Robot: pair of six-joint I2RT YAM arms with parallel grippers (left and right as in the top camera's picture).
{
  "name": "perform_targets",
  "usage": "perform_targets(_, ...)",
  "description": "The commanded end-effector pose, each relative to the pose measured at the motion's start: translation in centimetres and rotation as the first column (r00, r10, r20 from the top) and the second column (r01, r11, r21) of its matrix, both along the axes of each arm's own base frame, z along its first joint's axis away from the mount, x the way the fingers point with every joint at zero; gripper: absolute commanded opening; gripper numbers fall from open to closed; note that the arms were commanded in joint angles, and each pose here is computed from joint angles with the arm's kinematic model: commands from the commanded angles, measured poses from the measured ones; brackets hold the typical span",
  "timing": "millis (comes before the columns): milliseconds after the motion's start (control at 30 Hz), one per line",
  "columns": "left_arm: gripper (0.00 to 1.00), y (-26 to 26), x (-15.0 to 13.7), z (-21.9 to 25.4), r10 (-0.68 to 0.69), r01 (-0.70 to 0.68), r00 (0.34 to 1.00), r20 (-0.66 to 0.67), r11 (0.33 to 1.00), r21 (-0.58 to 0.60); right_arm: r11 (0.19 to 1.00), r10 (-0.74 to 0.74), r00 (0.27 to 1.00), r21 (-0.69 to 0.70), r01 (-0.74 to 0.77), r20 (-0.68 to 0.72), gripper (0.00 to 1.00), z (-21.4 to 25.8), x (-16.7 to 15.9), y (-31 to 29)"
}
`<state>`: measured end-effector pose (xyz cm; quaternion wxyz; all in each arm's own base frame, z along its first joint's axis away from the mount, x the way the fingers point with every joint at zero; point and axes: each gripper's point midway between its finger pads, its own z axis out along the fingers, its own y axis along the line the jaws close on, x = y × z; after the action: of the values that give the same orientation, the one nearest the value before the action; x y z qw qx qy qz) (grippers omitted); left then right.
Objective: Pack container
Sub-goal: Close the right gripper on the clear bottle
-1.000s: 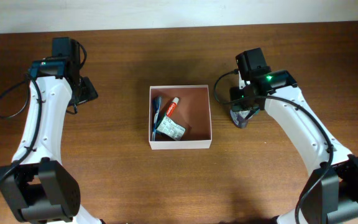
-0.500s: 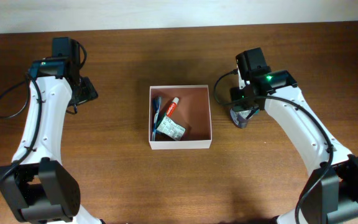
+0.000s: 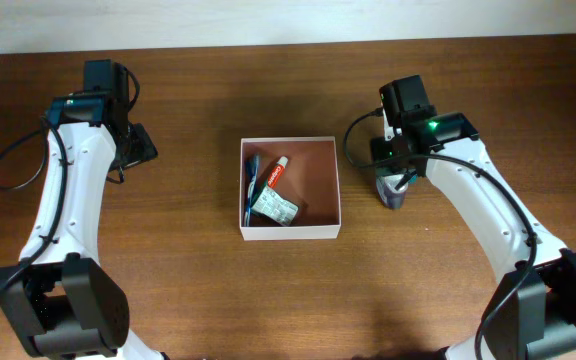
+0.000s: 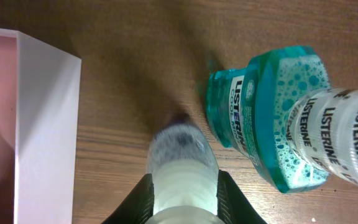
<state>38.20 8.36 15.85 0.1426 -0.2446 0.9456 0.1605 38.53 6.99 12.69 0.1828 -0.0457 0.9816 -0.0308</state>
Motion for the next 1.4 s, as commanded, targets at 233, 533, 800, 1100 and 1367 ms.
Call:
perform_targets(233, 0.99, 0.0, 0.1, 0.4, -0.003, 0.003, 1.000, 0.009, 1.000, 0.000, 1.000, -0.007, 0.999, -0.018, 0.006, -0.038, 0.21, -0.6, -0.9, -0.6)
perform_targets(533, 0.99, 0.0, 0.1, 0.4, -0.003, 0.003, 1.000, 0.009, 1.000, 0.000, 0.999, 0.004, 1.000, 0.036, -0.005, 0.025, 0.22, 2.0, -1.0, 0.1)
perform_targets(800, 0.99, 0.0, 0.1, 0.4, -0.003, 0.003, 1.000, 0.009, 1.000, 0.000, 0.999, 0.005, 1.000, 0.051, -0.006, 0.018, 0.24, 2.3, -1.5, 0.2)
perform_targets(1100, 0.99, 0.0, 0.1, 0.4, -0.003, 0.003, 1.000, 0.009, 1.000, 0.000, 0.998, -0.006, 1.000, 0.062, 0.005, 0.008, 0.26, 2.2, -1.7, 0.3)
perform_targets(1367, 0.99, 0.0, 0.1, 0.4, -0.003, 0.003, 1.000, 0.009, 1.000, 0.000, 0.995, 0.009, 1.000, 0.098, -0.008, -0.003, 0.26, 2.1, -1.9, 1.0)
